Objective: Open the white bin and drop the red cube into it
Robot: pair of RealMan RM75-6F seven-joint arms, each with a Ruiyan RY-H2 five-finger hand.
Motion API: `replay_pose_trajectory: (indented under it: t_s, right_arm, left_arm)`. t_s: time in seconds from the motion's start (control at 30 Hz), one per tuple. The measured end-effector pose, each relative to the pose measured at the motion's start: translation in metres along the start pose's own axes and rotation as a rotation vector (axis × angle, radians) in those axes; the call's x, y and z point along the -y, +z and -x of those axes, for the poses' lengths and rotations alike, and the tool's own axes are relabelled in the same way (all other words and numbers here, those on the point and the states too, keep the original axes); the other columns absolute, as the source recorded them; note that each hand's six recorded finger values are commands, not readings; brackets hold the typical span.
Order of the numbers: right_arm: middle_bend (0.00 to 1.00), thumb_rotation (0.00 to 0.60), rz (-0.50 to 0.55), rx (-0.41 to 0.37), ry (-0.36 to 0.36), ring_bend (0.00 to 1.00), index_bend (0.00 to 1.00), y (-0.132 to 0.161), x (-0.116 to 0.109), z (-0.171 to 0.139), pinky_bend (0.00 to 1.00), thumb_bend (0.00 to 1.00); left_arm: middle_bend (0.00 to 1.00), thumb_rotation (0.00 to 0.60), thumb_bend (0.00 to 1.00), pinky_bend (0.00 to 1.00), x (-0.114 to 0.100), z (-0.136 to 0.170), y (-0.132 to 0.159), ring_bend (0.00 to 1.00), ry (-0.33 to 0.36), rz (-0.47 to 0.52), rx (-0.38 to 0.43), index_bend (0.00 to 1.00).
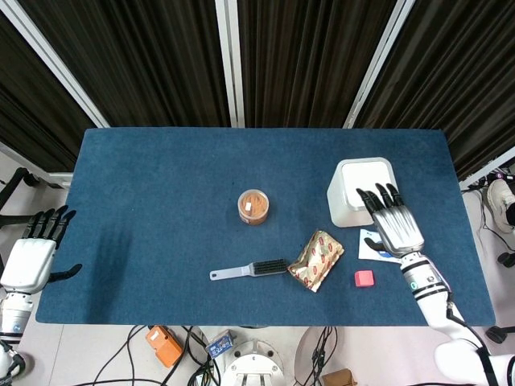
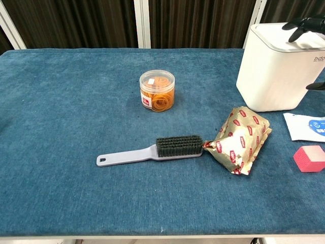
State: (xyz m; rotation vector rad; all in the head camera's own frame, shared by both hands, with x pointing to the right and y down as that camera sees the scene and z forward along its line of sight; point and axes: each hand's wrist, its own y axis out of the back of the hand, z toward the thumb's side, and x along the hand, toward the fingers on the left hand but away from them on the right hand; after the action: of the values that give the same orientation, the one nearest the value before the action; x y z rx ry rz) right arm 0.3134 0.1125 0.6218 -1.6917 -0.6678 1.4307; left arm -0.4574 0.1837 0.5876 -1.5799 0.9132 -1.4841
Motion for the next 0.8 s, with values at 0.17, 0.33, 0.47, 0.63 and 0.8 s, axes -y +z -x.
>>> replay_pose_trajectory:
  t_s: [0.17,0.33,0.47,0.63,0.8]
  right_arm:
    - [0.33,0.600,-0.015,0.013,0.018,0.03,0.00,-0.003,0.005,-0.003,0.00,0.33]
    - [0.22,0.600,-0.009,0.017,-0.070,0.01,0.00,-0.004,-0.012,-0.005,0.00,0.33]
    - [0.14,0.600,-0.024,0.006,-0.201,0.00,0.00,-0.005,-0.035,-0.013,0.00,0.33]
    - [0.08,0.600,-0.070,-0.032,-0.350,0.00,0.00,-0.003,-0.052,-0.040,0.00,0.33]
    - [0.08,0.600,-0.105,-0.076,-0.310,0.00,0.00,-0.004,-0.029,-0.075,0.00,0.33]
  left_arm:
    - [0.00,0.600,0.09,0.00,0.000,0.000,0.000,0.00,-0.001,0.003,0.001,0.00]
    - [0.00,0.600,0.09,0.00,-0.001,0.000,0.000,0.00,0.002,0.003,-0.001,0.00]
    - [0.00,0.600,0.09,0.00,0.000,-0.001,0.000,0.00,-0.002,0.002,-0.001,0.00]
    - [0.00,0.600,0.09,0.00,0.001,0.000,0.001,0.00,-0.004,-0.001,0.003,0.00]
    - [0.00,0.600,0.09,0.00,0.002,0.001,0.002,0.00,-0.007,-0.006,0.004,0.00]
